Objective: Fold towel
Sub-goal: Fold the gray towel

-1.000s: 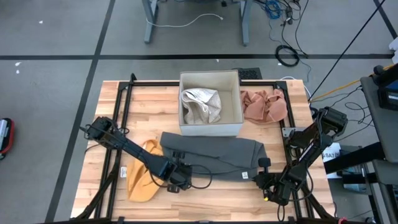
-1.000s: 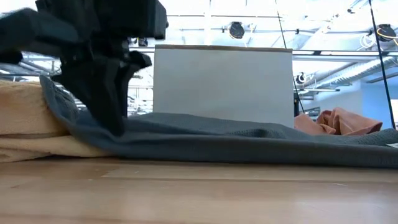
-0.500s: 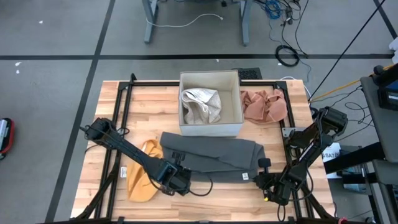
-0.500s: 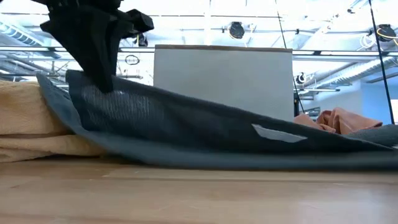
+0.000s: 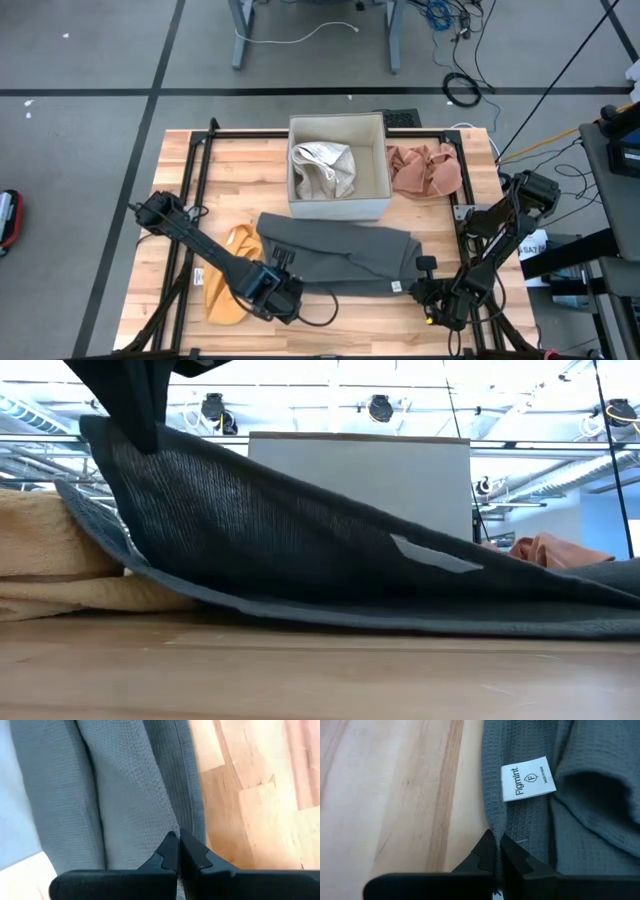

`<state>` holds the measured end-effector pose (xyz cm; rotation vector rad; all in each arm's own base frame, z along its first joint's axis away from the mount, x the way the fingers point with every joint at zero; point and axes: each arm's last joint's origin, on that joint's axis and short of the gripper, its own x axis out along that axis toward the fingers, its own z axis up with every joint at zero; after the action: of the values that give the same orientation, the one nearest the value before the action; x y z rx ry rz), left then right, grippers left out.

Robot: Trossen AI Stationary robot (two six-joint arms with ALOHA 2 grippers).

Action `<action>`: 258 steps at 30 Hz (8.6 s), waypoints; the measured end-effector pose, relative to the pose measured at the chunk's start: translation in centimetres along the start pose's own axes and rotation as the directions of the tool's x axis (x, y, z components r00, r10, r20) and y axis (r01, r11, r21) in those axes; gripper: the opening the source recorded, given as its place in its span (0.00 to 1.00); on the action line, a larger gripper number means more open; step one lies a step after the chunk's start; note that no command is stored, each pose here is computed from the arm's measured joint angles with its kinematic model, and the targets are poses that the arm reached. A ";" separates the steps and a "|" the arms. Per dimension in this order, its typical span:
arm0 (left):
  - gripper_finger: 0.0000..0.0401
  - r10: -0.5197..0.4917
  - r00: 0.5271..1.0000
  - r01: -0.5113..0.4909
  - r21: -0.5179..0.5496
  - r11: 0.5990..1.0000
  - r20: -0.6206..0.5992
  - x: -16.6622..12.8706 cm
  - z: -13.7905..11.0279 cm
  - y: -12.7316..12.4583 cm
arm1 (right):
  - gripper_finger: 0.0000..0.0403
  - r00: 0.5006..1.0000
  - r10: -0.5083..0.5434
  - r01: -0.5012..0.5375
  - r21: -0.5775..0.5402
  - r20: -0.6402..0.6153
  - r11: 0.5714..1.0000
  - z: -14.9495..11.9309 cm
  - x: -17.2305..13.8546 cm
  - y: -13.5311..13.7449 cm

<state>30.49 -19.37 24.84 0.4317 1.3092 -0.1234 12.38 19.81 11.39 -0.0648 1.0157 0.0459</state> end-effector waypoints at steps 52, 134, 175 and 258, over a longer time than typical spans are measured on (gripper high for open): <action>0.35 -0.135 0.950 0.174 -0.118 0.978 0.281 8.0 3.6 3.2 | 0.28 0.995 0.091 -0.094 0.121 0.033 0.988 0.4 -4.7 1.2; 0.35 -0.178 0.915 0.183 0.020 0.983 0.361 12.9 6.2 4.4 | 0.00 0.959 0.006 0.011 0.057 -0.284 0.998 3.4 -6.9 2.1; 0.35 -0.156 0.919 0.177 -0.025 0.984 0.361 13.1 6.2 5.7 | 0.00 0.962 0.261 -0.249 0.135 -0.082 0.959 3.8 -1.8 6.0; 0.15 0.004 0.978 0.060 -0.300 0.952 0.208 9.2 0.0 -3.9 | 0.00 0.949 0.075 -0.058 0.063 -0.307 0.996 1.5 -1.5 4.3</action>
<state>31.63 -21.47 15.14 0.1308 1.1065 0.0118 12.62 24.18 13.30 0.0123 1.3330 0.0713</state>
